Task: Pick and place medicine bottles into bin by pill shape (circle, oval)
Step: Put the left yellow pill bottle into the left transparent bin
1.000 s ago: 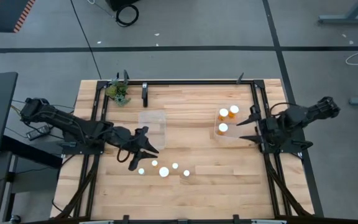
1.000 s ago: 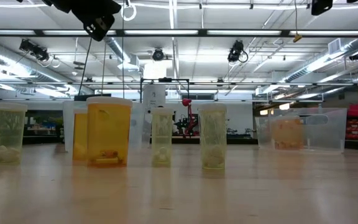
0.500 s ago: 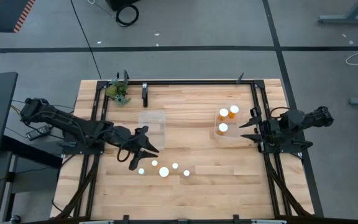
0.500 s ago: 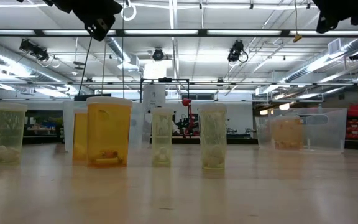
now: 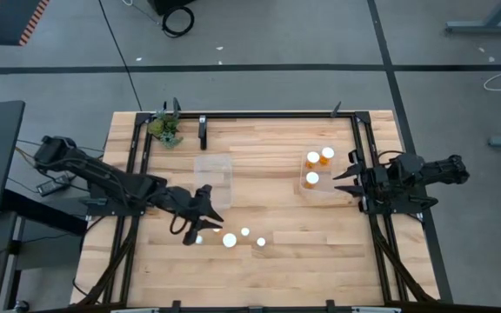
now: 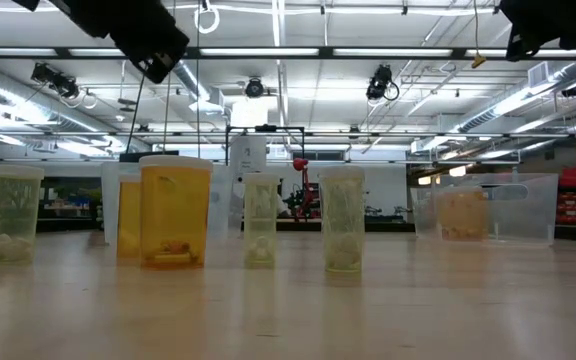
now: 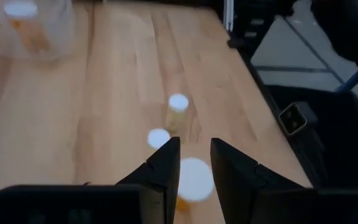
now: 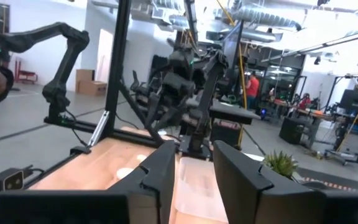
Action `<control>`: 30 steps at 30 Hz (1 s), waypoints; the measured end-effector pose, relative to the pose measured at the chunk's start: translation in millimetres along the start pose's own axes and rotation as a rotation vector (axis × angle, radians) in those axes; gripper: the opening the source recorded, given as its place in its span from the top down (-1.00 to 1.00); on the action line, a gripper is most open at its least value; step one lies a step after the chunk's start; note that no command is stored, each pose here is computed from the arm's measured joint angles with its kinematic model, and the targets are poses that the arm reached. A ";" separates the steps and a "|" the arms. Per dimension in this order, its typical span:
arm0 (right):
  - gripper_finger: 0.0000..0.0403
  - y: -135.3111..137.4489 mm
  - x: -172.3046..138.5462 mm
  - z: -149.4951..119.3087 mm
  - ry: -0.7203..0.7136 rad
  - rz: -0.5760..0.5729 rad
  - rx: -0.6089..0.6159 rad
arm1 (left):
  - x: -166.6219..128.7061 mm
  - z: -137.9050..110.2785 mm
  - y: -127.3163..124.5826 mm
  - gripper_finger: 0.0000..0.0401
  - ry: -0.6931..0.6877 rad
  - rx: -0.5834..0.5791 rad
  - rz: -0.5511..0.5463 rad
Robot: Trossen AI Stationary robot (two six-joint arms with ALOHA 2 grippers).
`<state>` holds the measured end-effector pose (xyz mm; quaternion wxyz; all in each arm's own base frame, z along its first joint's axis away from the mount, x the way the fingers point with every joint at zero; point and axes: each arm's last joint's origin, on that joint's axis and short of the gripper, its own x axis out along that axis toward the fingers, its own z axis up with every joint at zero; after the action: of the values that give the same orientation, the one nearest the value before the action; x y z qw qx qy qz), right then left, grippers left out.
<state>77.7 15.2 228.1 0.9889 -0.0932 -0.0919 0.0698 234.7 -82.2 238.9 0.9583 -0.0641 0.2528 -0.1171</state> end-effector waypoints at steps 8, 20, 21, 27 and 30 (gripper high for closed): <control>0.47 3.0 1.6 -10.3 0.039 0.038 0.043 | 1.2 -12.2 -14.7 0.51 0.073 -0.028 0.026; 0.58 9.1 5.6 -38.2 0.108 0.045 0.067 | -4.7 -29.4 -31.9 0.52 0.208 -0.117 0.064; 0.58 9.3 5.5 -39.3 0.119 0.046 0.066 | -6.2 -29.0 -32.4 0.52 0.227 -0.124 0.085; 0.58 10.0 5.0 -42.6 0.155 0.052 0.065 | -16.9 -22.1 -35.3 0.59 0.309 -0.139 0.209; 0.58 10.0 5.0 -42.7 0.155 0.052 0.065 | -21.0 -20.1 -35.3 0.60 0.350 -0.184 0.243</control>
<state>89.7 18.4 185.8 0.9935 -0.0685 -0.0104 0.0907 200.1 -112.1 237.8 0.8969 -0.0992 0.4308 0.0134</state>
